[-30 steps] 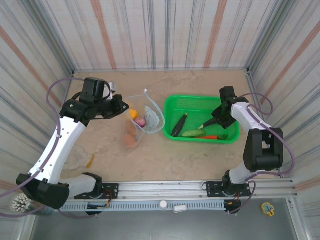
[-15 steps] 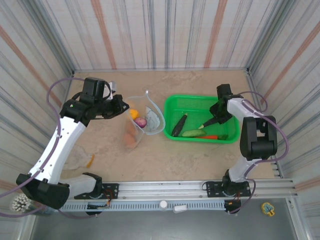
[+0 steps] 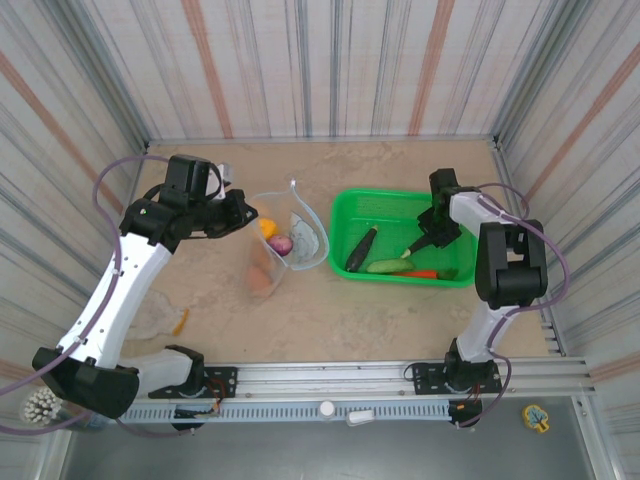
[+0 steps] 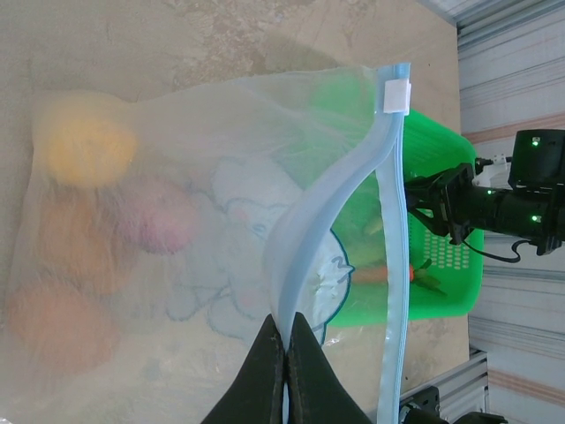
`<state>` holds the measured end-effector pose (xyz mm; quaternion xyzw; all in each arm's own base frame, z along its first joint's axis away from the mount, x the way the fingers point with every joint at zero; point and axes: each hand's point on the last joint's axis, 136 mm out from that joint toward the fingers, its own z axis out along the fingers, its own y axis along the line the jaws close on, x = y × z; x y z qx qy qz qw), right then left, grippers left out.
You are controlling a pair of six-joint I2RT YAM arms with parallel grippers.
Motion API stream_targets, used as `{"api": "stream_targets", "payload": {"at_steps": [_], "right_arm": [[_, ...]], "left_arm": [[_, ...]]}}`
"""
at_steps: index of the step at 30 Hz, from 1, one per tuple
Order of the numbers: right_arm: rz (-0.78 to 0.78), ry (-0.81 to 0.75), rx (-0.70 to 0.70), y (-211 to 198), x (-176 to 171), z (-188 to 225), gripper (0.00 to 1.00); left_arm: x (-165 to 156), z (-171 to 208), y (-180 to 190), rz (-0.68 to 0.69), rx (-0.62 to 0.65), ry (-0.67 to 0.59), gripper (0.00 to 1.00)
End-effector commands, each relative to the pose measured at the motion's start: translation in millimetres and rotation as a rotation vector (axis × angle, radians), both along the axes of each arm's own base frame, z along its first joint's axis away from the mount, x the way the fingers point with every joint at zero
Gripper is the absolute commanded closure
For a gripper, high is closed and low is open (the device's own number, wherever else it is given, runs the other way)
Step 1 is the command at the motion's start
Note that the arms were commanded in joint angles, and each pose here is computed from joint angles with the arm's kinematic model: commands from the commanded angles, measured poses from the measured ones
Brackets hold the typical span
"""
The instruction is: Place the food in the zip-top bag and seal the zipper
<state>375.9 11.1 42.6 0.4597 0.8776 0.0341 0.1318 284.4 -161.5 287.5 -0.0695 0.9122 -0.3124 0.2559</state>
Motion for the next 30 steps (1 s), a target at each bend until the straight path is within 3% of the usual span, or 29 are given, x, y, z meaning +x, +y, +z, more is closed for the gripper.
{"api": "stream_targets", "payload": {"at_steps": [1, 5, 9, 14, 18, 24, 30], "right_arm": [[0.003, -0.076, -0.009, 0, 0, 36, 0.69], [0.080, -0.206, 0.042, 12, 6, 76, 0.76], [0.237, -0.431, 0.058, 38, 13, 136, 0.81], [0.587, -0.783, 0.134, 115, 2, 227, 0.80], [0.819, -0.962, 0.223, 181, -26, 274, 0.80], [1.036, -1.131, 0.225, 262, -72, 304, 0.81], [1.127, -1.227, 0.152, 303, -93, 297, 0.82]], "left_arm": [[-3, 14, 4, 0.013, -0.004, -0.026, 1.00], [-3, 15, 1, 0.008, -0.018, -0.019, 1.00], [-3, 20, 0, 0.005, -0.028, -0.026, 1.00], [-4, 18, -2, 0.010, -0.044, -0.008, 1.00], [-3, 17, -5, 0.010, -0.063, 0.001, 1.00], [-3, 17, -7, 0.014, -0.078, 0.015, 1.00], [-2, 13, -11, 0.012, -0.109, 0.038, 1.00]]}}
